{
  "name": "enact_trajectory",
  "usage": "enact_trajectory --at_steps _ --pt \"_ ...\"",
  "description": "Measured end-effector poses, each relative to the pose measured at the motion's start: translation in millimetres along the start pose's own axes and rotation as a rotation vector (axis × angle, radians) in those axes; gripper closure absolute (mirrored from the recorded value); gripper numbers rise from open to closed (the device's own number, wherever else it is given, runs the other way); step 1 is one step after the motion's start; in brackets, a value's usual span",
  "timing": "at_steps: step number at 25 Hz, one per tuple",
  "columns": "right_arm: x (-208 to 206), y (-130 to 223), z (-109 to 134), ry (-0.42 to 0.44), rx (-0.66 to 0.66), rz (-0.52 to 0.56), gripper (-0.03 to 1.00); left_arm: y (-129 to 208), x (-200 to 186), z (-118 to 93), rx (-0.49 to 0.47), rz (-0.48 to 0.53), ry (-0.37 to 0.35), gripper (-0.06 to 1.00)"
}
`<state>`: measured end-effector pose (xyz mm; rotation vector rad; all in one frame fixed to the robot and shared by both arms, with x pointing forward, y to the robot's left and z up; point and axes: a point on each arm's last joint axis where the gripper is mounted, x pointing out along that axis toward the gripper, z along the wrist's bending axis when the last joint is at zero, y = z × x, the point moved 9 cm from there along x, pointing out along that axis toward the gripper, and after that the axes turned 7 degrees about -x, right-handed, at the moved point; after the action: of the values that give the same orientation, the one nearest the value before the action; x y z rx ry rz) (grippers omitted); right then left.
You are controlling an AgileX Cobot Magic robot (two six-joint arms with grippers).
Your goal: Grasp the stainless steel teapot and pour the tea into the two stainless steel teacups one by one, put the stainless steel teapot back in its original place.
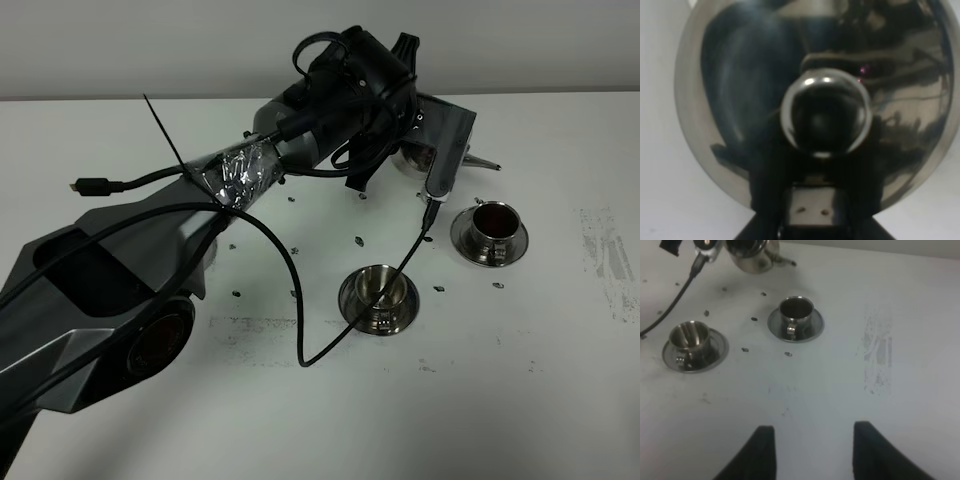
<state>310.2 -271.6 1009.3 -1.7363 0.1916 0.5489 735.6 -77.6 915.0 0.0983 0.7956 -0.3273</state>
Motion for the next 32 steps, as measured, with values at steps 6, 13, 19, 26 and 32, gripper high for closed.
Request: enact_trajectory --at_steps 6,13,19,26,32 --pt "0.0 0.0 0.0 0.0 0.0 0.0 0.59 -5.7 -16.0 -4.2 -0.304 -0.089 0.109 0.76" --pt "0.0 0.0 0.0 0.0 0.0 0.0 0.59 13.1 -15.5 -7.7 -0.624 -0.061 0.181 0.76" --pt "0.0 0.0 0.0 0.0 0.0 0.0 0.59 18.2 -21.1 -18.9 -0.698 -0.055 0.257 0.76" --pt "0.0 0.0 0.0 0.0 0.0 0.0 0.59 27.9 -44.4 -37.9 -0.709 -0.043 0.279 0.76" --pt "0.0 0.0 0.0 0.0 0.0 0.0 0.59 29.4 -31.4 -50.9 -0.766 -0.039 0.285 0.76"
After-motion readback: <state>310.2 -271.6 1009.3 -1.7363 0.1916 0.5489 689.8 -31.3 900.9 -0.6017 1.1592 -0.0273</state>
